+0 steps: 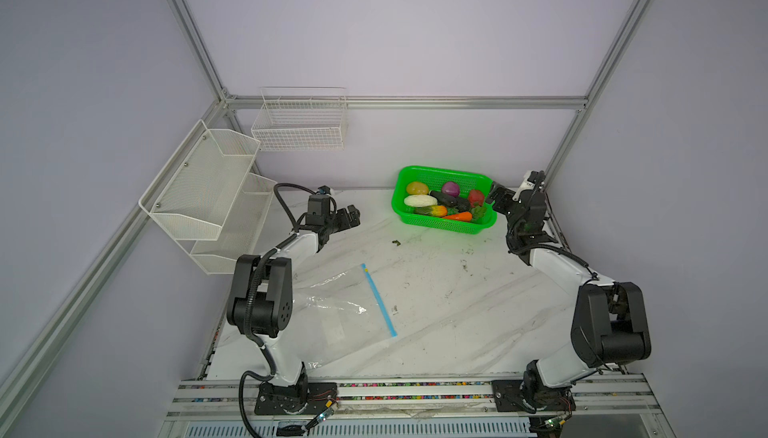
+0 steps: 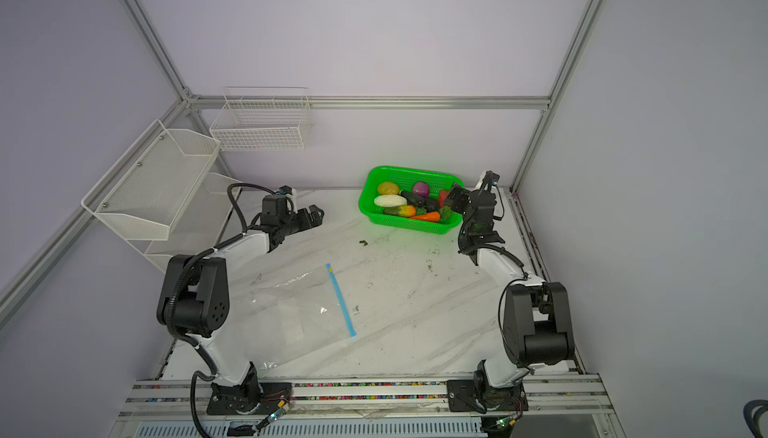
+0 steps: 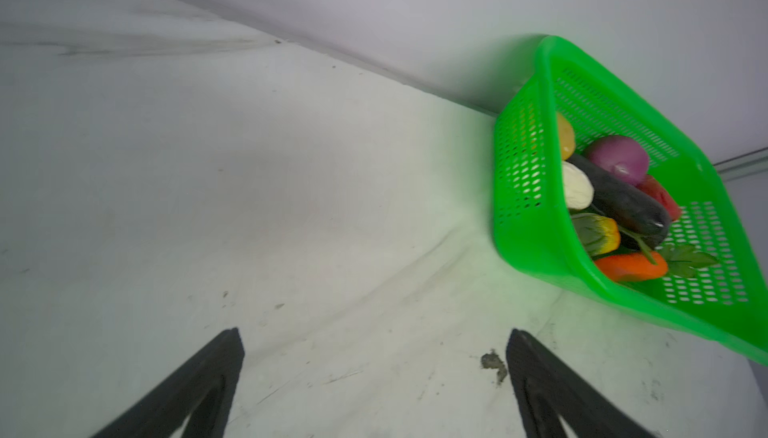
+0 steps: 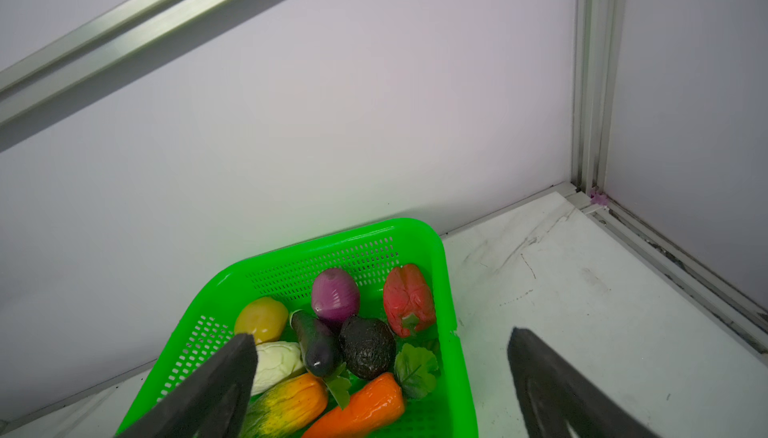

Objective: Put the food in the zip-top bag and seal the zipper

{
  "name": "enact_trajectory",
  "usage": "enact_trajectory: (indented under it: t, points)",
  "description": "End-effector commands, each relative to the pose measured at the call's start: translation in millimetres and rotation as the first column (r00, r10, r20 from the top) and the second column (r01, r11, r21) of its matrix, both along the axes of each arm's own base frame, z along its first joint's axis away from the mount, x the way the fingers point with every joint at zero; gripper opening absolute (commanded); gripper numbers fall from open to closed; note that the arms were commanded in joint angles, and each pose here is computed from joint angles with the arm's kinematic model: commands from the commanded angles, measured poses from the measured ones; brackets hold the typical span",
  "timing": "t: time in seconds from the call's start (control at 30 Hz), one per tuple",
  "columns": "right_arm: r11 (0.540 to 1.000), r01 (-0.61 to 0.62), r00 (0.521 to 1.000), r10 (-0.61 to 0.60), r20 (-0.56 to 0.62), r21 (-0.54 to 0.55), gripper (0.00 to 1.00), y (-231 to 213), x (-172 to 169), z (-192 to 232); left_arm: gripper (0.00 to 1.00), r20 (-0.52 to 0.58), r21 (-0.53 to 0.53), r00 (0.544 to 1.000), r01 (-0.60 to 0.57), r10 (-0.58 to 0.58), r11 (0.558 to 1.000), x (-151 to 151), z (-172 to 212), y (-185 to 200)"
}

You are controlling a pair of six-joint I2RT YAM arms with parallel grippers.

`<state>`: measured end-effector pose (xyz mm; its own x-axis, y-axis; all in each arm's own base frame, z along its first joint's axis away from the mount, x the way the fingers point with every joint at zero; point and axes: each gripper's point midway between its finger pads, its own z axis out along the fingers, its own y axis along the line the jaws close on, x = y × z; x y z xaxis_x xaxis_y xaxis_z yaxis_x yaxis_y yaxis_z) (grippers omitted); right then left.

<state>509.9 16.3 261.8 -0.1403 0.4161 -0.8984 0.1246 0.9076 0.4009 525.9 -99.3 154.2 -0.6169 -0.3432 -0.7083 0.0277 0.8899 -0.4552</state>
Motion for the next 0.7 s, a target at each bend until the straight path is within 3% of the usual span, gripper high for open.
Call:
enact_trajectory:
  t: [0.0,0.37,0.67]
  points:
    - [0.995,-0.072,0.984,0.081,-0.156,0.065,0.97,9,15,-34,1.00,0.119,-0.126,0.983,0.152,-0.137,0.980,27,66,-43]
    - [0.984,-0.019,0.938,0.079,-0.336,0.178,0.97,-18,41,-96,1.00,0.183,-0.200,0.949,0.293,-0.258,0.935,75,70,-112]
    - [0.967,-0.059,0.911,0.153,-0.384,0.246,0.97,-7,55,-128,1.00,0.214,-0.219,0.916,0.383,-0.339,0.897,92,64,-160]
